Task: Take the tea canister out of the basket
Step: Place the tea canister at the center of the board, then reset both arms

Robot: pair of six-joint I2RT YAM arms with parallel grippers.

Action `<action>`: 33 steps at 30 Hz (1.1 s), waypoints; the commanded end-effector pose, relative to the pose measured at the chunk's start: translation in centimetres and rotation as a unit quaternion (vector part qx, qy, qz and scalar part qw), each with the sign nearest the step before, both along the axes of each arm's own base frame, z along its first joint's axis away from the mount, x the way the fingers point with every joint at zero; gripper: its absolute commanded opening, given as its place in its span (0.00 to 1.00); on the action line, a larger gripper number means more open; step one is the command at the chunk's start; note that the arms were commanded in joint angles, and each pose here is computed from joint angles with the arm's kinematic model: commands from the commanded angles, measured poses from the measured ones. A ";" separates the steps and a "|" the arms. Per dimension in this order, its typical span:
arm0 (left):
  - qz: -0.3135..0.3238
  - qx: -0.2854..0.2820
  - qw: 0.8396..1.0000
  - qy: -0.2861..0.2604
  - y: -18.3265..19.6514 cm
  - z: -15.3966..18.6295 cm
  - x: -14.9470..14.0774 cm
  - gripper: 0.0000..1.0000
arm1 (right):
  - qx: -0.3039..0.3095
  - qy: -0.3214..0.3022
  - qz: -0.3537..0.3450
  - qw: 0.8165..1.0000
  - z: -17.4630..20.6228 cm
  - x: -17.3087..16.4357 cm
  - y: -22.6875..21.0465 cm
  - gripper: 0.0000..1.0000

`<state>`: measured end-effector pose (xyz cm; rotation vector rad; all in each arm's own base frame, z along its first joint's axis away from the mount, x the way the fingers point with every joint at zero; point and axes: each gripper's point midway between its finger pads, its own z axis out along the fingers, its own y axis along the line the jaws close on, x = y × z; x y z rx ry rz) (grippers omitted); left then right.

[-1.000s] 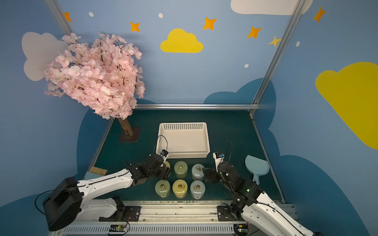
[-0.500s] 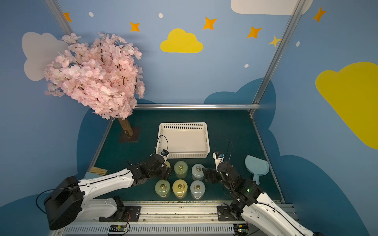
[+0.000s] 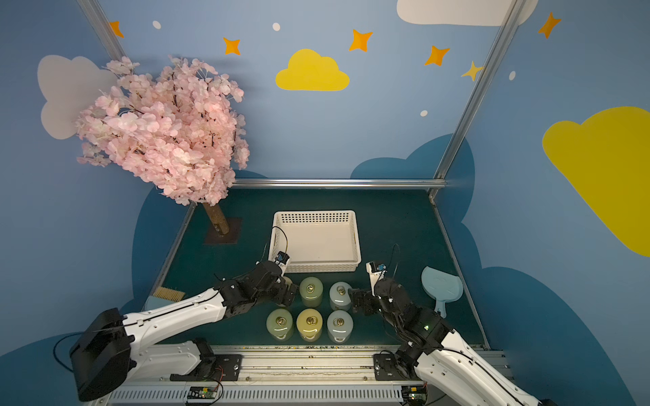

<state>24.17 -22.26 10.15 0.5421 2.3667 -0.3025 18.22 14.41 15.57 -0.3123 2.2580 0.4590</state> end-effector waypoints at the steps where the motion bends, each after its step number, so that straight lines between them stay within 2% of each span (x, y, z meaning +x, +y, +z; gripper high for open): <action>1: 0.010 -0.002 1.000 -0.010 0.4 1.7 0.0 1.00 | 0.005 -0.017 -0.008 1.000 1.5 0.3 -0.3 0.99; 8: 0.029 -0.011 0.999 -0.042 1.5 4.5 0.3 1.00 | 0.002 -0.018 -0.007 1.000 1.5 0.3 -0.4 0.98; 14: 0.063 -0.029 0.993 -0.095 3.4 7.0 0.5 1.00 | -0.012 -0.025 -0.009 1.000 1.3 0.5 -0.7 0.98; 24: 0.153 0.003 0.963 -0.223 9.6 9.9 1.6 1.00 | -0.062 -0.032 -0.065 0.995 1.2 1.9 -3.1 0.98; 31: 0.188 0.006 0.945 -0.266 12.8 9.3 3.7 1.00 | -0.109 -0.026 -0.134 0.985 0.2 4.2 -6.3 0.98; 33: 0.200 0.001 0.940 -0.275 13.8 9.1 4.4 1.00 | -0.105 -0.020 -0.154 0.982 -0.1 4.8 -7.1 0.99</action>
